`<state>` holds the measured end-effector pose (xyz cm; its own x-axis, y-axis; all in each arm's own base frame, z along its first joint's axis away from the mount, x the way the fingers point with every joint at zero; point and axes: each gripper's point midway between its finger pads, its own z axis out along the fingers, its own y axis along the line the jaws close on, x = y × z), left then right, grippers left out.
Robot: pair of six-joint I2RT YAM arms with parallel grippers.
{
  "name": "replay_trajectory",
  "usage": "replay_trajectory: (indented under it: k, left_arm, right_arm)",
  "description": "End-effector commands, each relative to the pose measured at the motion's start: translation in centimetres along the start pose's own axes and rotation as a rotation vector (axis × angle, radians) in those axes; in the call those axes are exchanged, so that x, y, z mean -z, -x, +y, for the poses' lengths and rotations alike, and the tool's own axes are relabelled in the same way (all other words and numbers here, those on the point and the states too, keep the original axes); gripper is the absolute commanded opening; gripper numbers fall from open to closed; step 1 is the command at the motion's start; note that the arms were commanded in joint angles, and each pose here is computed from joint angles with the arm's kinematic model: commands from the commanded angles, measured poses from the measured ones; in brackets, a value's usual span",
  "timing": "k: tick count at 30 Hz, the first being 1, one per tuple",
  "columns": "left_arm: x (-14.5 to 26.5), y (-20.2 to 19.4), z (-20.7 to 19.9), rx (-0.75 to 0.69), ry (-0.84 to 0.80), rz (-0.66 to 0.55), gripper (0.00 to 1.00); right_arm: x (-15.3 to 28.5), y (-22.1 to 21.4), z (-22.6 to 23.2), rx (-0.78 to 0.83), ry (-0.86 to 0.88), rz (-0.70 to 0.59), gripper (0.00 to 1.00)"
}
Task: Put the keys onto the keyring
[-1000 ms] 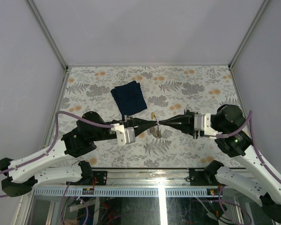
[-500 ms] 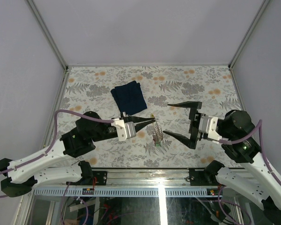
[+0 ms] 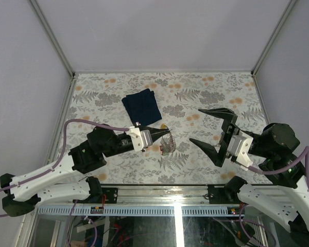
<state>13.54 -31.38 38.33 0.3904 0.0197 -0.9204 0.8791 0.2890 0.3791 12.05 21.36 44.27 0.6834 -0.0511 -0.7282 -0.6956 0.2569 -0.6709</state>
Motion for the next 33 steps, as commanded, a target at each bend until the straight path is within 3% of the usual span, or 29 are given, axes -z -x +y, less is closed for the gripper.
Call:
replay_trajectory:
  k: [1,15,33]
  left_arm:
    - [-0.6,1.6,1.1,0.015,0.054,-0.059,0.0]
    - [-2.2,1.1,1.1,0.046,0.046,-0.043,0.0]
    - [-2.5,0.8,1.2,0.042,0.049,-0.031,0.0]
  right_arm:
    - [0.2,0.6,-0.6,0.124,0.006,0.003,0.99]
    - [0.8,3.3,-0.2,0.102,0.016,-0.094,0.99]
    - [0.8,2.8,-0.1,0.098,-0.012,-0.103,0.99]
